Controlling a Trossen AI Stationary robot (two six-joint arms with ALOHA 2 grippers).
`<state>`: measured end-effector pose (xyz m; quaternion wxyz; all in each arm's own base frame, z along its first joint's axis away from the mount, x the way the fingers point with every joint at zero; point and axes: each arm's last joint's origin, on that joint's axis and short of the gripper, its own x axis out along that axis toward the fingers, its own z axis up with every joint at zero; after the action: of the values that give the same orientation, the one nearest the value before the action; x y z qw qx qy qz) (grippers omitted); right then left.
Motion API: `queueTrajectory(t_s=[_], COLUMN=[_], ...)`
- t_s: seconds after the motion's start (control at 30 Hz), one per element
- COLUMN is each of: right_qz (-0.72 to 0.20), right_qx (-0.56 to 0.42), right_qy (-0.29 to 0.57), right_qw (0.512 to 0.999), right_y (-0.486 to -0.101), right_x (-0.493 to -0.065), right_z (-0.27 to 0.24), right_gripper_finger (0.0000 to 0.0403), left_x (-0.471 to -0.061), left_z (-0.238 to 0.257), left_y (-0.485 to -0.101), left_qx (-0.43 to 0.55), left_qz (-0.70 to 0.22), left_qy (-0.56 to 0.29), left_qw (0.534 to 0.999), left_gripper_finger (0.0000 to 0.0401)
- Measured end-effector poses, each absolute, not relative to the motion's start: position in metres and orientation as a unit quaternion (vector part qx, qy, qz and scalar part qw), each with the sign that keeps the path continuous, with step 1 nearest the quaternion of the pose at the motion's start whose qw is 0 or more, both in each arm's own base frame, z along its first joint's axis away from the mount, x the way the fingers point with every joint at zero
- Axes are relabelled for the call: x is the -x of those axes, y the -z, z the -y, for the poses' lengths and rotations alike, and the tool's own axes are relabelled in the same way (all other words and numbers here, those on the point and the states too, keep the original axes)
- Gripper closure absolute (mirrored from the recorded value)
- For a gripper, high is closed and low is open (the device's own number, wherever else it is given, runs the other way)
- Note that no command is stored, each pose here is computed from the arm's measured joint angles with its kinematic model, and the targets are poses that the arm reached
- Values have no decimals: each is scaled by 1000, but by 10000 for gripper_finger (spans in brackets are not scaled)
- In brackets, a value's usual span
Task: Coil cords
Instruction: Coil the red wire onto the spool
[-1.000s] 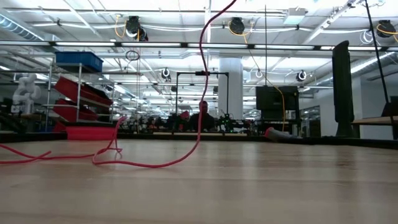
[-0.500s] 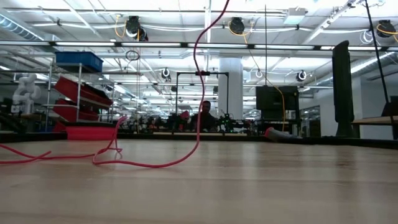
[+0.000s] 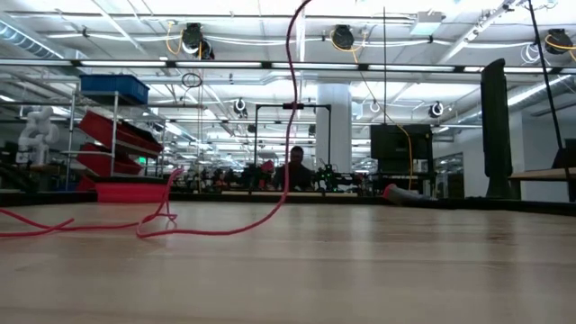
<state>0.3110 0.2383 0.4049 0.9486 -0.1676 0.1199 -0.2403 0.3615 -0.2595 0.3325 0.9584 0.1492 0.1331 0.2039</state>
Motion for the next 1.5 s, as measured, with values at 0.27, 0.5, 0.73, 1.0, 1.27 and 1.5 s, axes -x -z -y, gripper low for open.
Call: queueTrajectory(t_s=[0.27,0.5,0.73,1.0,1.27,1.5], right_qz=[-131,-131,-120,-122,-136,-146], right_qx=[174,179,190,188,185,176], right_qy=[237,231,259,261,267,257], right_qw=[947,947,940,939,936,939], right_y=[-401,-402,-405,-405,-399,-397], right_x=[-311,-308,-299,-301,-303,-306], right_z=[-237,-240,-244,-241,-234,-230], right_gripper_finger=[403,403,402,402,402,403], left_x=[-360,-357,-352,-351,-347,-340], left_z=[264,263,267,271,277,285], left_y=[-335,-332,-335,-339,-349,-361], left_qx=[-163,-186,-183,-176,-175,-171], left_qz=[-126,-138,-134,-121,-113,-102], left_qy=[-199,-218,-215,-209,-193,-179], left_qw=[958,948,950,954,959,963], left_gripper_finger=[400,400,400,400,400,400])
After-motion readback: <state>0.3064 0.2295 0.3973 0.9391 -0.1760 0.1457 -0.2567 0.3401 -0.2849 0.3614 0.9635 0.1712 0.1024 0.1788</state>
